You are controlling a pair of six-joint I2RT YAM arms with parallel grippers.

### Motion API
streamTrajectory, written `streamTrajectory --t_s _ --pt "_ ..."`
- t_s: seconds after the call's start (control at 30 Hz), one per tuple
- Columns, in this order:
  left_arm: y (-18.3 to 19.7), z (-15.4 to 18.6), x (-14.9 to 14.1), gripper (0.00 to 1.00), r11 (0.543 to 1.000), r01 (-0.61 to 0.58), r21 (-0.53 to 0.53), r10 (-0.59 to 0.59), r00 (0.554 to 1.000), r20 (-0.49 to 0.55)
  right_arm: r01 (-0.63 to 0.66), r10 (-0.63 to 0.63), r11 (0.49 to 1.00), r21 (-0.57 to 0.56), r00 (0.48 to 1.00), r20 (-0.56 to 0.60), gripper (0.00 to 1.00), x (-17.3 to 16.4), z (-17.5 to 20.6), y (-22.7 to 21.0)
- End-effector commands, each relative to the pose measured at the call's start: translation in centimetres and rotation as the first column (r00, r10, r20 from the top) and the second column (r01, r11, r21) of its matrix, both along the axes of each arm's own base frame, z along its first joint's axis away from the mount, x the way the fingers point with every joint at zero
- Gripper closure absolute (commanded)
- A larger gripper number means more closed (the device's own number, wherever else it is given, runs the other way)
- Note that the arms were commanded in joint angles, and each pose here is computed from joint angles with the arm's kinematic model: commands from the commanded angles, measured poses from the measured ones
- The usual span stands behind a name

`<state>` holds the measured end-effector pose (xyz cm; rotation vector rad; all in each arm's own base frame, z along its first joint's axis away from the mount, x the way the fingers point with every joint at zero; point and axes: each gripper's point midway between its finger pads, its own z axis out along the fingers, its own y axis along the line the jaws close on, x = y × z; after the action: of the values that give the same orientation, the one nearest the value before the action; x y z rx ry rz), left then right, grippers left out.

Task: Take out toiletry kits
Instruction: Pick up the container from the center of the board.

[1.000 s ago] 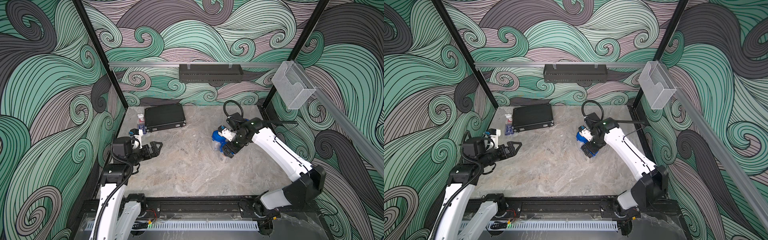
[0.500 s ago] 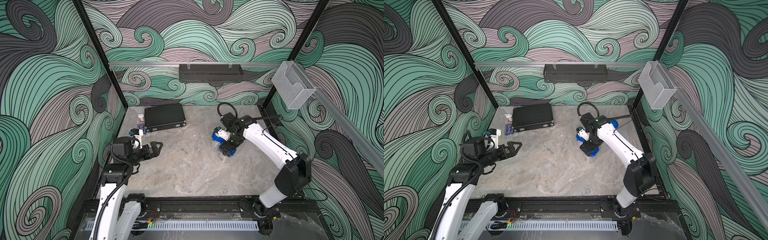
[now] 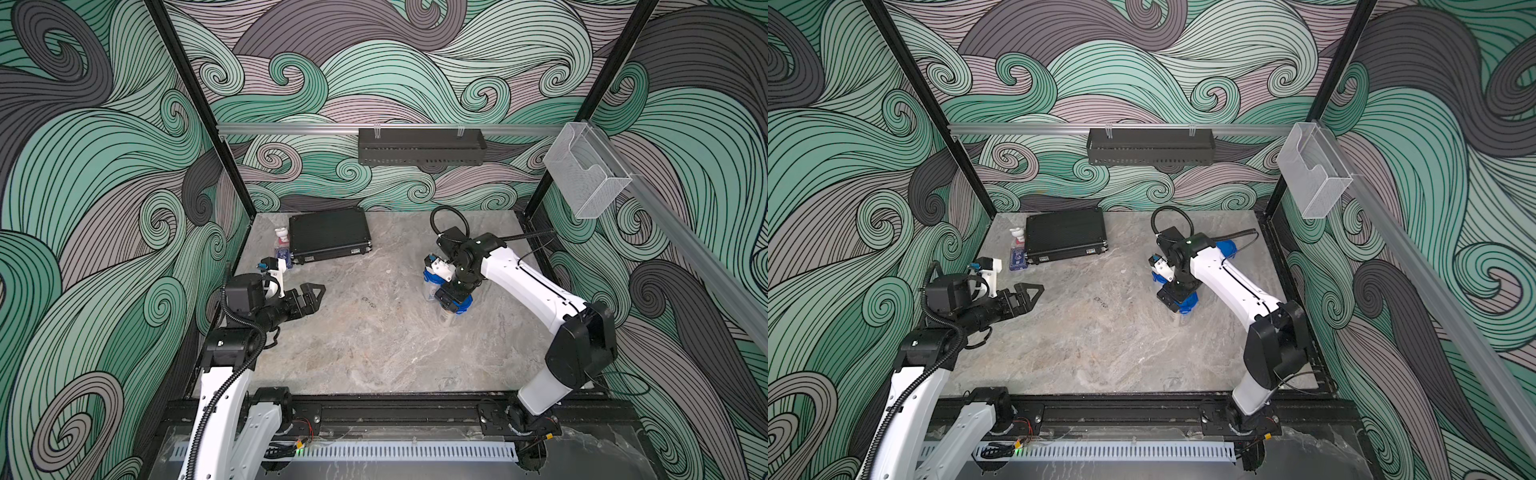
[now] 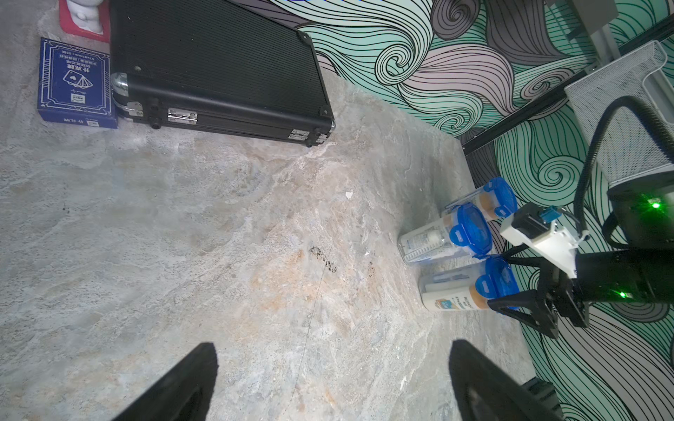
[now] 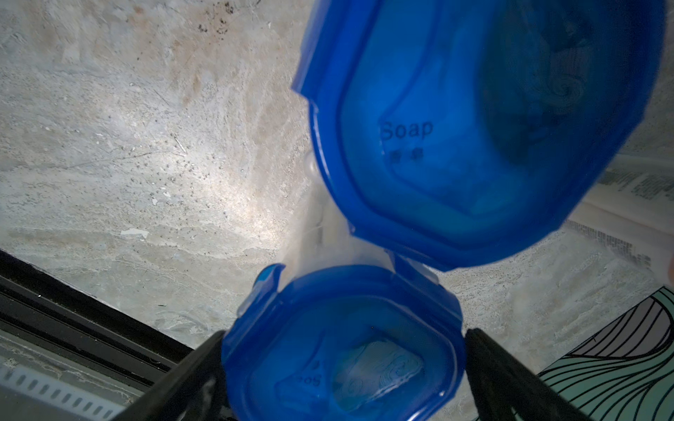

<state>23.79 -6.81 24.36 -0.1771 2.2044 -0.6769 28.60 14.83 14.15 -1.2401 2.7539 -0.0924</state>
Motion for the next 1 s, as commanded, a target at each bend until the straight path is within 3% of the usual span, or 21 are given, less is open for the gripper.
streamTrajectory --t_s 0.0,0.27,0.73,0.97 --pt "-0.3 -0.1 -0.1 0.01 1.000 0.021 0.007 -0.021 1.000 0.008 -0.014 0.013 1.000 -0.019 1.000 -0.020 0.01 -0.3 -0.8 -0.1" --pt "-0.3 -0.1 -0.1 0.02 1.000 0.021 0.007 -0.021 1.000 0.006 -0.013 0.012 0.999 -0.034 1.000 -0.017 0.02 -0.2 -1.6 -0.2" --pt "0.0 -0.3 0.0 0.01 1.000 0.003 0.016 -0.003 1.000 -0.005 -0.001 0.002 0.999 -0.037 1.000 0.015 0.19 -0.5 -1.0 -0.5" --pt "0.1 -0.4 0.0 0.01 1.000 0.001 0.020 -0.001 1.000 -0.006 0.016 -0.015 1.000 -0.009 0.999 0.043 0.20 -1.5 0.1 -0.9"
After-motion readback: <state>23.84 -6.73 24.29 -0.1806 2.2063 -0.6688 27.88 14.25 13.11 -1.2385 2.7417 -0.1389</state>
